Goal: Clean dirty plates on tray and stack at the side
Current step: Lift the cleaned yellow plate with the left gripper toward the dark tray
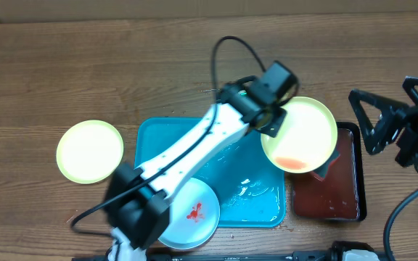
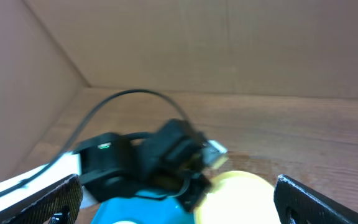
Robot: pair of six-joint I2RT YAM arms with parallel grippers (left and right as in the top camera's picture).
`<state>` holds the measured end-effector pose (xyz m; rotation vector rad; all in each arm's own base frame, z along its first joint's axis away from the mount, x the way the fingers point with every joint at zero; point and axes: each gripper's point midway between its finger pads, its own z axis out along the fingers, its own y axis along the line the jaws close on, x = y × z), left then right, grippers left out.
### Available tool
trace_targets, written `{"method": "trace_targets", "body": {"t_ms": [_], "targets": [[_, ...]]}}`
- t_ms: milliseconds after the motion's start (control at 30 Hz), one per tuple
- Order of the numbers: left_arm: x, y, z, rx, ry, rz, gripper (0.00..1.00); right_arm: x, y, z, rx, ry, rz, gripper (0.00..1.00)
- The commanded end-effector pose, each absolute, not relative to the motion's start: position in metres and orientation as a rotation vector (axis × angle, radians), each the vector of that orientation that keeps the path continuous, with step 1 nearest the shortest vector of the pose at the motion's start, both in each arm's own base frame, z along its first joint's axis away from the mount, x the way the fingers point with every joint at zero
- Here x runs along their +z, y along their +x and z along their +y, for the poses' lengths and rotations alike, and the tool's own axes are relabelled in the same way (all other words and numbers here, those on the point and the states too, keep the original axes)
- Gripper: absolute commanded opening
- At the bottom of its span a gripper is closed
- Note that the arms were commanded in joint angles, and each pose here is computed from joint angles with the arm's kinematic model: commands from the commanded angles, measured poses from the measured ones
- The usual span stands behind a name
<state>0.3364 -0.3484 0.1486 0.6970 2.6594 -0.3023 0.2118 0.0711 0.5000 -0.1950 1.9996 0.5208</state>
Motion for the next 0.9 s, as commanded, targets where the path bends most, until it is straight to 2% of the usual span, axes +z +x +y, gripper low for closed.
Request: {"method": "trace_targets", "body": {"t_ms": [0, 367, 867], "targets": [[0.152, 0.351, -0.364, -0.216, 0.707, 2.620, 0.04, 0.505, 0.202, 0.078, 0.536, -0.252, 1.975, 1.00], [0.171, 0.367, -0.370, -0.060, 0.744, 2.519, 0.04, 0.506, 0.199, 0.083, 0.541, -0.327, 1.955, 1.00], [0.200, 0.341, -0.398, 0.306, 0.893, 2.205, 0.04, 0.512, 0.199, 0.084, 0.537, -0.335, 1.929, 1.00]]}}
